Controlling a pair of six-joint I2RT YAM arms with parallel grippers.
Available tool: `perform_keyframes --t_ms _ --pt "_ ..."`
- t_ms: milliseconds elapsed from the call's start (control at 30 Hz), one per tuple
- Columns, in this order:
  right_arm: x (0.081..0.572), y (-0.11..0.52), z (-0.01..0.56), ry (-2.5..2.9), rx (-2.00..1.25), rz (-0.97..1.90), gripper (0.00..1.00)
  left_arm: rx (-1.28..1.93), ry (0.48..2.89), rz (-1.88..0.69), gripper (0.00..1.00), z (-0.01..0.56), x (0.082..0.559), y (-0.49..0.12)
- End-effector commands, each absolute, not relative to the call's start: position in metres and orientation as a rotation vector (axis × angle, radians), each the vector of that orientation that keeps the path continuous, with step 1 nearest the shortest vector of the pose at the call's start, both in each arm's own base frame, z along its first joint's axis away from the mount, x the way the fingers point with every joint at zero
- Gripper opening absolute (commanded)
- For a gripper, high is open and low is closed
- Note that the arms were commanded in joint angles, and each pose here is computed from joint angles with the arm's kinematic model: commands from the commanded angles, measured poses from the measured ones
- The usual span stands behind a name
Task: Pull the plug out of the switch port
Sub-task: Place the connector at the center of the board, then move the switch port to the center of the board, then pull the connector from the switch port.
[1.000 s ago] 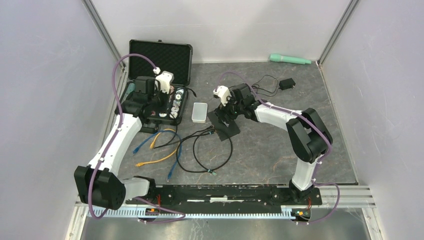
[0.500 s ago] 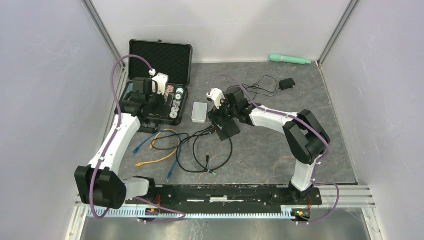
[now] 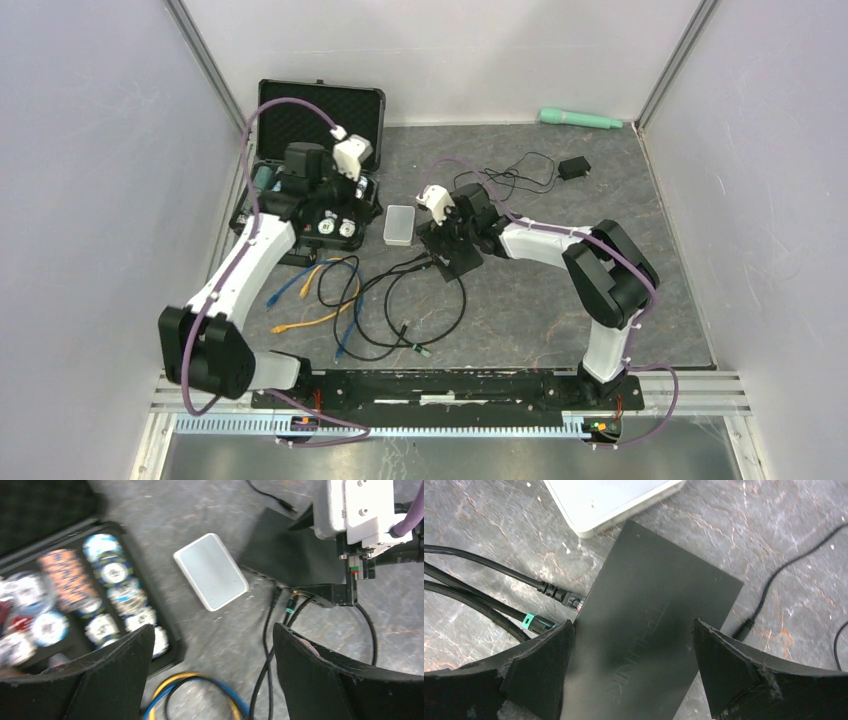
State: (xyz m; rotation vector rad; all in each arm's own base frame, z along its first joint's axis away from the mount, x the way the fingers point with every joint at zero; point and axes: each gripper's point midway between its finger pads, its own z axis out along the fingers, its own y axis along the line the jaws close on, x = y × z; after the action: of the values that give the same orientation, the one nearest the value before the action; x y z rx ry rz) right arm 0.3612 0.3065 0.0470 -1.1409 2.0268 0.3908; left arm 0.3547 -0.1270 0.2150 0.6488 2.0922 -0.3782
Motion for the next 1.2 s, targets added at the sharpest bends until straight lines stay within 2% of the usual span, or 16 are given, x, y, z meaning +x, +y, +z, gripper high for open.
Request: perform_keyframes --t_ms 0,367,600,867,1167 --pt "0.359 0.261 0.037 2.109 -1.079 0.285 0.93 0.659 2.117 -0.647 0.90 0.188 0.352 -0.183" --pt "0.344 0.183 0.027 2.209 -0.932 0.253 0.91 0.614 2.259 -1.048 0.73 0.136 0.346 -0.291" --pt "0.335 0.159 0.019 2.231 -0.867 0.354 0.92 0.557 2.338 -1.104 0.73 0.111 0.337 -0.330" --pt "0.339 0.176 0.047 2.104 -0.911 0.529 0.94 0.408 2.448 -1.203 0.75 0.070 0.329 -0.339" --pt "0.342 0.171 0.028 2.175 -0.867 0.556 0.92 0.346 2.452 -1.335 0.70 0.045 0.321 -0.353"
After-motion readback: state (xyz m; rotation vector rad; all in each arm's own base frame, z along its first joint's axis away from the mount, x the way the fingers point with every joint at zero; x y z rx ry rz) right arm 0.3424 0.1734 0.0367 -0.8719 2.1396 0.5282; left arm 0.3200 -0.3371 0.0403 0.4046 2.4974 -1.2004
